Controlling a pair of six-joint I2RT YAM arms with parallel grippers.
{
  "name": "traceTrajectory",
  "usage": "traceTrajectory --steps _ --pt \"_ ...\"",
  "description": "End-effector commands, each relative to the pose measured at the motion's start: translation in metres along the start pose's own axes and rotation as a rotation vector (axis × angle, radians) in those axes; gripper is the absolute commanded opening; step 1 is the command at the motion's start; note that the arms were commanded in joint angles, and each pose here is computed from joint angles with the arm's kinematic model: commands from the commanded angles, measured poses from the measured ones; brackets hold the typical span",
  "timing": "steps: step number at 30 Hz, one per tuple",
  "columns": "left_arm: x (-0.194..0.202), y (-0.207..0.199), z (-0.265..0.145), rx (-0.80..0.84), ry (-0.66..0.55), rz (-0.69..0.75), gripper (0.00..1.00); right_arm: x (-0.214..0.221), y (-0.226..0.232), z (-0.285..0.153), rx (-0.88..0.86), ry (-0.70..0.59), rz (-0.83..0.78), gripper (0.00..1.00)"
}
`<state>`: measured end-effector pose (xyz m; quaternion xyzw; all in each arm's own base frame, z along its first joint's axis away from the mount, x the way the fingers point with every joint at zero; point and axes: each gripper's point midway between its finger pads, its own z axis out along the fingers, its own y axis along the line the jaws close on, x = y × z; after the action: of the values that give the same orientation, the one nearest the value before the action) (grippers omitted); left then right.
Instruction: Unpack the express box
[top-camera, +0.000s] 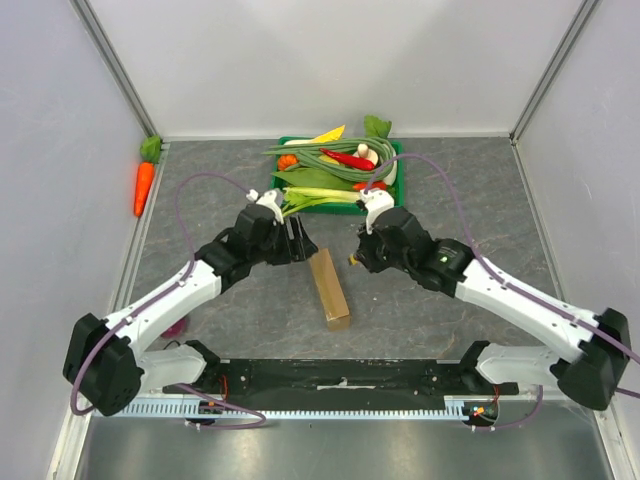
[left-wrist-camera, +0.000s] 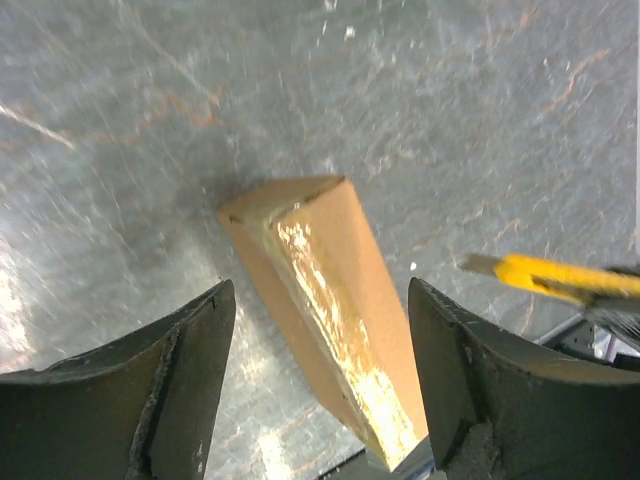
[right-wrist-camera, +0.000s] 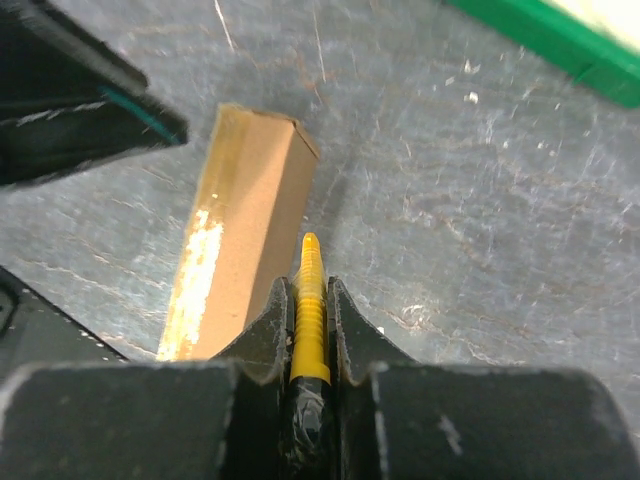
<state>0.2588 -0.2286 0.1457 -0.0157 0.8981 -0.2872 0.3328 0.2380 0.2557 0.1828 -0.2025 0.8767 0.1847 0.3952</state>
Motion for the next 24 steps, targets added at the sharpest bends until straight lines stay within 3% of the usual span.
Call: traceTrajectory --steps 1,8,11,17,24 --pt "-0.041 0.005 0.007 -0.049 -0.071 0.109 0.76 -0.036 0.013 -0.041 -0.084 -0.095 -0.059 0.00" --pt "-0.041 -0.015 0.057 0.076 0.098 0.035 0.74 0.016 0.073 -0.067 -0.470 0.034 -0.192 0.00" --pt "-0.033 -0.025 0.069 0.140 0.159 0.010 0.73 0.037 0.087 -0.064 -0.520 0.088 -0.226 0.00" --pt "-0.018 -0.023 0.067 0.164 0.190 0.004 0.73 0.058 0.083 -0.048 -0.459 0.157 -0.237 0.00" --pt "0.008 -0.013 0.062 0.176 0.246 -0.004 0.70 0.059 0.052 -0.031 -0.268 0.155 -0.233 0.00"
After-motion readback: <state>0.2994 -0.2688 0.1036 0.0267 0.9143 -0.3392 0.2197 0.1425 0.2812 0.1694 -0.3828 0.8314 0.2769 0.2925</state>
